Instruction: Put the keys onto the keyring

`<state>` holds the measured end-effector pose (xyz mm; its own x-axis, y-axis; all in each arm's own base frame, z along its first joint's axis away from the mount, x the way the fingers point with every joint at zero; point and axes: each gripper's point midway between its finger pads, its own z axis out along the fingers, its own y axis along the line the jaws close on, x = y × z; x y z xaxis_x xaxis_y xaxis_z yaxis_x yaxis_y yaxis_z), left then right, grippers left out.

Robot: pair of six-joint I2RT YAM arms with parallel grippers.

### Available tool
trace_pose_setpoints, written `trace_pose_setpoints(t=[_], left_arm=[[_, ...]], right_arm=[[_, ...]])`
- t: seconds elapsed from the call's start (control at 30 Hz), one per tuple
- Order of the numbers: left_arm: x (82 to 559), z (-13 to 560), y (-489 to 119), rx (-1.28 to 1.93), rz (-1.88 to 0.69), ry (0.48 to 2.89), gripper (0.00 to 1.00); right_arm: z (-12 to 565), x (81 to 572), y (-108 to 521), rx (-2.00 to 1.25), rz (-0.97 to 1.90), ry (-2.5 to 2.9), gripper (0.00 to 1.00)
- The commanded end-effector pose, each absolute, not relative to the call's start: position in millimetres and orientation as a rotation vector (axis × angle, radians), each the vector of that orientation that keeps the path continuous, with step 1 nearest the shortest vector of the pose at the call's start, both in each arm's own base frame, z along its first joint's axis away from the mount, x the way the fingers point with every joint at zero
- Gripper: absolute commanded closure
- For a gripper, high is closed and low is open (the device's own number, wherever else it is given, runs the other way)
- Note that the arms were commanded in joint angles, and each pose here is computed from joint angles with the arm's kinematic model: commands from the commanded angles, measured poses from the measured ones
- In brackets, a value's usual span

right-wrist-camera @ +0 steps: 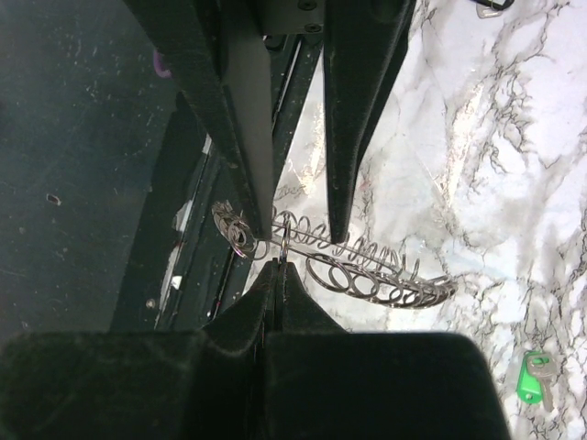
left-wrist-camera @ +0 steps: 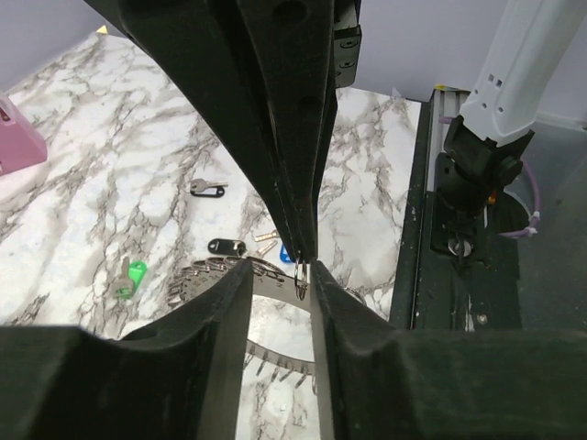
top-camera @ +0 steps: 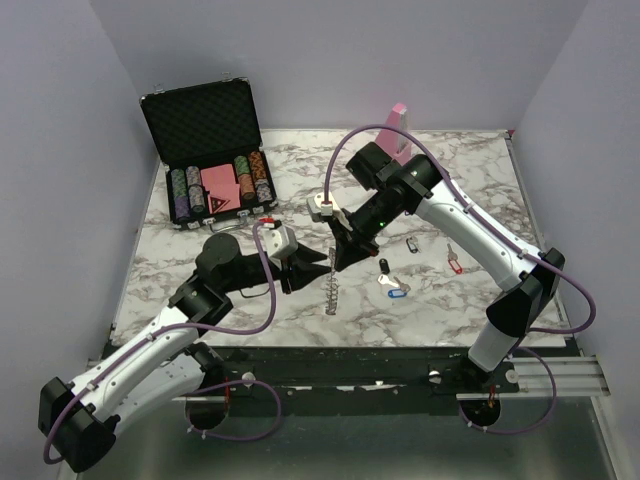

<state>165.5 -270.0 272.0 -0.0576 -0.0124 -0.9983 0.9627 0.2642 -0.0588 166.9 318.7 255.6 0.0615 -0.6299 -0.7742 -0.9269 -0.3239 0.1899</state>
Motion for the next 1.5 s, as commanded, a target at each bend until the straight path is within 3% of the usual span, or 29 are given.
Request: trace_pose_setpoints(t=[0.0,0.47,0.83,1.27,1.33,1.4,1.47], left_arm=[[161,279,-273,1.012,-1.071,1.353,0.66],[151,274,-278,1.079,-1.130,1.360,0.68],[149,277,-280,1.096,-1.154,1.354,0.83],[148,267,-279,1.109,-1.147,1.390,0.82],[147,268,-279,1.110,-1.148,1.382,0.85],[147,268,-279,1.113,-1.154,1.383,1.00],[146,267,-279,1.116,-1.159,1.387,1.00]], right_arm=[[257,156,311,-2.021,1.169,1.601,0.99],[257,155,311,-2.020,1.172,1.598,0.99],[258,154,310,-2.021,1.168,1.594,0.99],[258,154,309,-2.018,1.171,1.593,0.99],[259,154,309,-2.016,1.173,1.593,0.99],[259,153,310,-2.018,1.178,1.590,0.99],[259,153,309,-2.019,1.178,1.591,0.99]])
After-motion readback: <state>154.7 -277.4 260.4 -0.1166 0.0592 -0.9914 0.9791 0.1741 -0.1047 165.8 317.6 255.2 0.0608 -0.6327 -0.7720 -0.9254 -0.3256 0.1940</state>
